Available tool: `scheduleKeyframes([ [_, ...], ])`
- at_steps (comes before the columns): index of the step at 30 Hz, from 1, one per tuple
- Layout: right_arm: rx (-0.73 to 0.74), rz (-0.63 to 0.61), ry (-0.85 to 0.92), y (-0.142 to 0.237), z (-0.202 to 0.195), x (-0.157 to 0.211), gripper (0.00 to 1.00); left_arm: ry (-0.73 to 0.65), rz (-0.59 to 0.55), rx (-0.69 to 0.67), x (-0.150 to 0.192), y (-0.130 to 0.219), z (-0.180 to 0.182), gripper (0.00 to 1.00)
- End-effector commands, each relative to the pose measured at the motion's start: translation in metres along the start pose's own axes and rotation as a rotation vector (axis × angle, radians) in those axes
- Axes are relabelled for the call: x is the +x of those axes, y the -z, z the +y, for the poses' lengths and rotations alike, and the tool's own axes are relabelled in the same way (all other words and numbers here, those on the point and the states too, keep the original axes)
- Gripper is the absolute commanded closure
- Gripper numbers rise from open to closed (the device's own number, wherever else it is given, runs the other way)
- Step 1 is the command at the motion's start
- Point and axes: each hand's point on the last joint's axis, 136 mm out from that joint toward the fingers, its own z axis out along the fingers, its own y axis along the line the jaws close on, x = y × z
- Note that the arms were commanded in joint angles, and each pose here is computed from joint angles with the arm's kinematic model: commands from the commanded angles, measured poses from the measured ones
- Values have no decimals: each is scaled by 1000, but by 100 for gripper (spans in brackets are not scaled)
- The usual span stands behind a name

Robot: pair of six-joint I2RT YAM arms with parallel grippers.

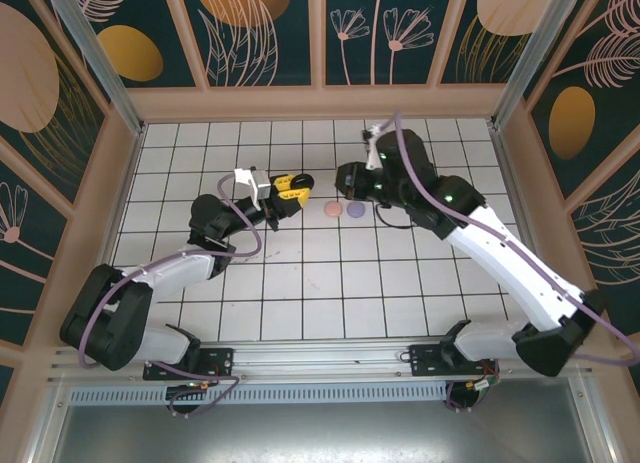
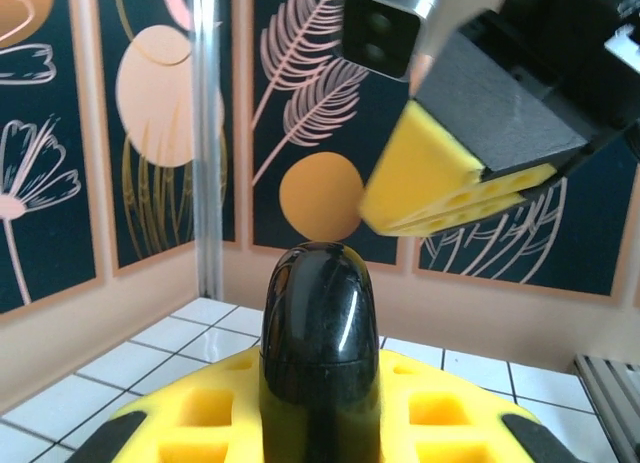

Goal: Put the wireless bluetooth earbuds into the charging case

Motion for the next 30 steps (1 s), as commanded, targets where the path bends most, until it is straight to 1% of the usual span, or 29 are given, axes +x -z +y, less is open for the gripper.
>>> scheduleKeyframes([
  [1, 77, -75, -84, 6, -31, -2, 77, 128, 12, -135, 13, 2, 27, 100],
  [3, 130, -82, -97, 4, -48, 7, 69, 236, 62, -204, 34, 4, 40, 100],
  [5, 193, -83, -115, 0, -69, 20, 60, 378, 153, -276, 65, 4, 55, 100],
  [8, 264, -89, -131, -5, -94, 36, 50, 591, 303, -366, 115, 5, 70, 100],
  [10, 293, -94, -139, -7, -106, 43, 46, 700, 375, -374, 143, 5, 71, 100],
  [13, 318, -90, -144, -11, -116, 51, 43, 822, 404, -417, 173, 9, 76, 100],
  [14, 324, -88, -146, -12, -118, 52, 43, 842, 398, -428, 175, 10, 78, 100],
  [15, 329, -90, -146, -12, -120, 53, 43, 872, 415, -456, 189, 13, 81, 100],
  [18, 340, -98, -146, -9, -123, 53, 43, 925, 443, -524, 208, 16, 91, 100],
  [20, 343, -112, -143, -7, -123, 51, 42, 949, 466, -537, 218, 14, 95, 100],
  [22, 351, -123, -142, -4, -125, 49, 42, 980, 502, -575, 233, 14, 102, 97],
  [24, 354, -128, -138, -2, -125, 48, 42, 994, 514, -585, 240, 11, 107, 97],
  [27, 356, -134, -134, 0, -126, 47, 42, 1014, 529, -606, 250, 6, 116, 93],
  [30, 354, -140, -129, 3, -125, 44, 41, 1033, 570, -635, 264, 7, 120, 92],
])
